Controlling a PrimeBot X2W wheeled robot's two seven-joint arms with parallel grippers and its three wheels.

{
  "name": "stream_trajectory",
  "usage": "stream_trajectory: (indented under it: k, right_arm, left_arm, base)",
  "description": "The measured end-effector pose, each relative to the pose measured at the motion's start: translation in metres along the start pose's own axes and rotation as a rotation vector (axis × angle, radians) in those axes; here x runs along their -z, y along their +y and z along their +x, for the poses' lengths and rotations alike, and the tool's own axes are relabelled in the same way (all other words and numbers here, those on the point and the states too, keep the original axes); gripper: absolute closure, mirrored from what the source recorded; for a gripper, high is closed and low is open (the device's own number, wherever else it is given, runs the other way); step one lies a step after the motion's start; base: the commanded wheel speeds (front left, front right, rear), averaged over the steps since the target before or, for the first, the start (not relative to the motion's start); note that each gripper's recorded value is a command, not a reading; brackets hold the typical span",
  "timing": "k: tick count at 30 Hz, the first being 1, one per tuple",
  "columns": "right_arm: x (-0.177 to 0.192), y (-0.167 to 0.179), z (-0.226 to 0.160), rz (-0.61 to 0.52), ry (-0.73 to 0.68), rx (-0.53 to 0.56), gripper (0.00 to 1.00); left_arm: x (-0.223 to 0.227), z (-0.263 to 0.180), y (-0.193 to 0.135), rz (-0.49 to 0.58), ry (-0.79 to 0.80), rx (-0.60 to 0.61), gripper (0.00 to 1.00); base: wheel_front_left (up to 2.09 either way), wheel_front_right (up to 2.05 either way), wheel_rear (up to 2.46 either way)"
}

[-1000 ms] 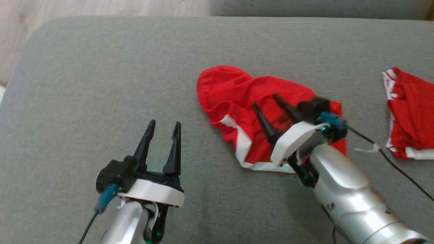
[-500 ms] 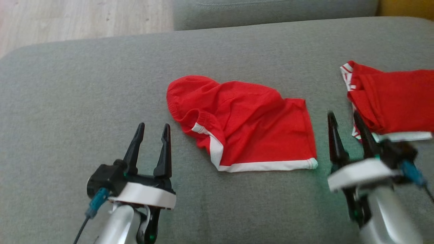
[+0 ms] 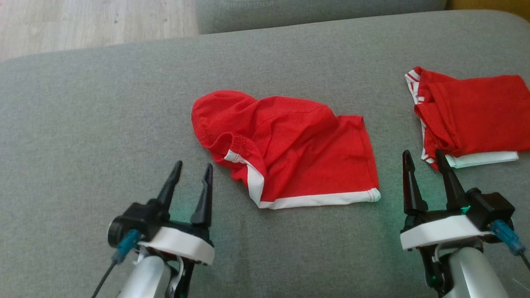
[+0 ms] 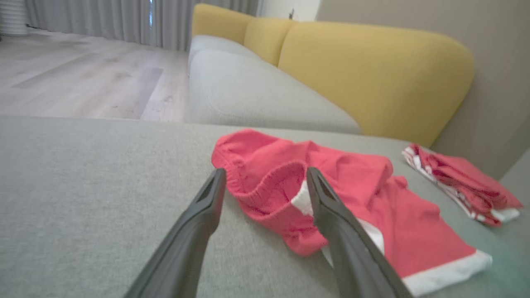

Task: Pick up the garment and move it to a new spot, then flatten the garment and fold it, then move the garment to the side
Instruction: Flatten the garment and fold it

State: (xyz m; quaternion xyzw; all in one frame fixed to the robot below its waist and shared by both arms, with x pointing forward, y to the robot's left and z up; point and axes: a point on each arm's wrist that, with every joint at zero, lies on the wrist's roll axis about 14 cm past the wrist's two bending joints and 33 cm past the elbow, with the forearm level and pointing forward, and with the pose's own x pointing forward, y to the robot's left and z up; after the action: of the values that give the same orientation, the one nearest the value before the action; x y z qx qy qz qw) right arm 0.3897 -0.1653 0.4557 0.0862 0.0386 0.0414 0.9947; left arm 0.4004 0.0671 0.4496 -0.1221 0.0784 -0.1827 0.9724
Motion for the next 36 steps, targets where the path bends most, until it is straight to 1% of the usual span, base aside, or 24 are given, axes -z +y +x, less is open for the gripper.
stream_trajectory:
  k: [5, 10, 14, 19, 25, 29, 30, 31, 33, 36]
  right_arm:
    - [0.004, -0.002, 0.001, 0.001, 0.011, 0.005, 0.00]
    - [0.009, 0.000, 0.001, 0.012, 0.026, 0.001, 0.00]
    - [0.013, -0.002, 0.000, 0.019, 0.036, 0.008, 0.00]
    - [0.017, -0.006, -0.002, 0.019, 0.051, 0.020, 0.00]
    - [0.017, -0.012, -0.001, 0.016, 0.051, 0.039, 0.00]
    - [0.019, -0.016, -0.002, 0.024, 0.057, 0.051, 0.00]
    - [0.019, -0.016, -0.003, 0.024, 0.058, 0.052, 0.00]
    - [0.020, -0.016, -0.003, 0.024, 0.059, 0.053, 0.00]
    - [0.020, -0.017, -0.003, 0.024, 0.061, 0.054, 0.00]
    - [0.022, -0.017, -0.003, 0.025, 0.067, 0.055, 0.00]
  left_arm:
    - [0.025, 0.001, -0.009, 0.058, 0.122, 0.073, 0.00]
    - [0.023, 0.016, -0.012, 0.131, 0.158, 0.138, 0.00]
    - [0.029, 0.025, -0.014, 0.186, 0.221, 0.176, 0.00]
    - [0.037, 0.030, -0.013, 0.204, 0.268, 0.195, 0.00]
    - [0.041, 0.035, -0.021, 0.195, 0.288, 0.238, 0.00]
    - [0.041, 0.037, -0.020, 0.203, 0.293, 0.252, 0.00]
    - [0.042, 0.038, -0.022, 0.204, 0.295, 0.258, 0.03]
    - [0.042, 0.038, -0.023, 0.202, 0.297, 0.262, 0.50]
    - [0.042, 0.039, -0.024, 0.204, 0.296, 0.267, 1.00]
    - [0.040, 0.040, -0.026, 0.212, 0.286, 0.279, 1.00]
  base:
    - [0.00, 0.00, 0.00]
    - [0.00, 0.00, 0.00]
    - [0.00, 0.00, 0.00]
    - [0.00, 0.00, 0.00]
    - [0.00, 0.00, 0.00]
    - [0.00, 0.00, 0.00]
    - [0.00, 0.00, 0.00]
    - [0.00, 0.00, 0.00]
    - [0.00, 0.00, 0.00]
    - [0.00, 0.00, 0.00]
